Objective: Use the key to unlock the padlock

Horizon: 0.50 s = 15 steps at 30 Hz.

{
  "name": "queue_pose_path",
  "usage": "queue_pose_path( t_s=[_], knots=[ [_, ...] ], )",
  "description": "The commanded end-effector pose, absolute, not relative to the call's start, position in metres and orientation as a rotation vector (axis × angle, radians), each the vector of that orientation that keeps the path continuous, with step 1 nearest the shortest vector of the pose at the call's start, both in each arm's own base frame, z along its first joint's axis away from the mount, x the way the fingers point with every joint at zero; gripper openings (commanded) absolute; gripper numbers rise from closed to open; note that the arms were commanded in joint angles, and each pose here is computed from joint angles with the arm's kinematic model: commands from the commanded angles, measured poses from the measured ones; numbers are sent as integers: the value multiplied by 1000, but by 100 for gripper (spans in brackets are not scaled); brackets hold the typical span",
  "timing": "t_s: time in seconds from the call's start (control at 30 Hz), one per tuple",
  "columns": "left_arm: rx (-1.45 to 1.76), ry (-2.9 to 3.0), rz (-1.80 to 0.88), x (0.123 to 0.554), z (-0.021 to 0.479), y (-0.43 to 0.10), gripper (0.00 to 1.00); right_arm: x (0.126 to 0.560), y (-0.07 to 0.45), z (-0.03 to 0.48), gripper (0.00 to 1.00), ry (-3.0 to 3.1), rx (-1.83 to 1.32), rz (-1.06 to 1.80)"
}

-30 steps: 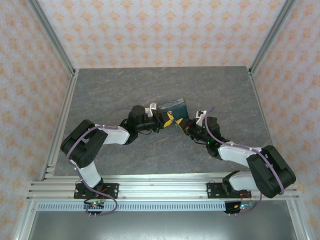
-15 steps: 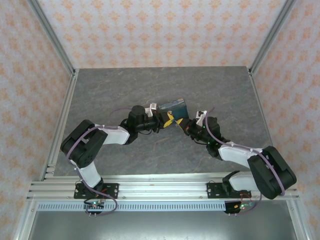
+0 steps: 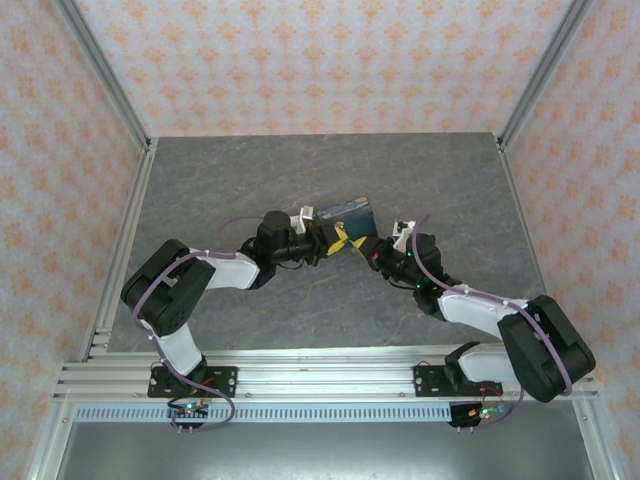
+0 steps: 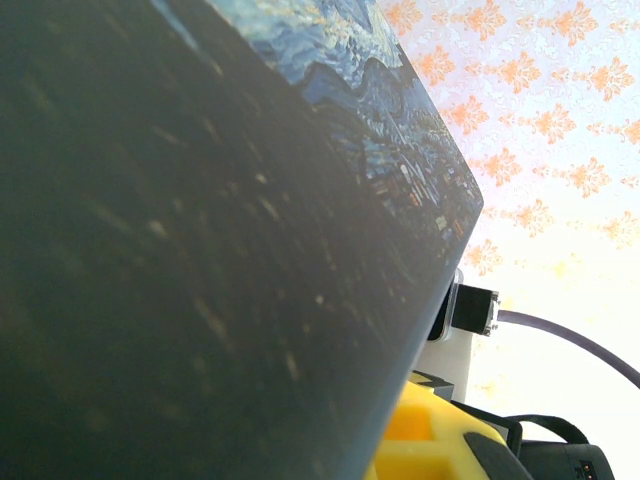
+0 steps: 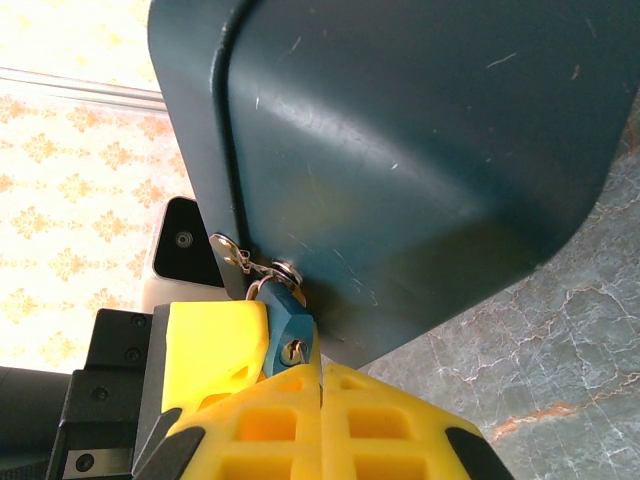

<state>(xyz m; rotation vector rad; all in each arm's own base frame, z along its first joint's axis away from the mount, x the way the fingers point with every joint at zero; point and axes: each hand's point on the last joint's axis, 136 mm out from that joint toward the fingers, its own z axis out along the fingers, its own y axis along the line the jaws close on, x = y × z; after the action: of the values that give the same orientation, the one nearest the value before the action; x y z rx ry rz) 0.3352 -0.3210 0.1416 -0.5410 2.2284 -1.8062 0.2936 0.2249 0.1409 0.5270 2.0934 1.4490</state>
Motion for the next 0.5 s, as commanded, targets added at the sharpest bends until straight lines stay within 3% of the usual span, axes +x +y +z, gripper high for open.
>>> queue_pose_path(
  t_s=[0.0, 0.47],
  knots=[
    [-489, 2193, -1832, 333, 157, -319, 0, 296, 227, 154, 0, 2055, 485, 1457],
    [-476, 2194, -1839, 330, 159, -321, 0, 307, 236, 165, 0, 2015, 475, 1506]
  ],
)
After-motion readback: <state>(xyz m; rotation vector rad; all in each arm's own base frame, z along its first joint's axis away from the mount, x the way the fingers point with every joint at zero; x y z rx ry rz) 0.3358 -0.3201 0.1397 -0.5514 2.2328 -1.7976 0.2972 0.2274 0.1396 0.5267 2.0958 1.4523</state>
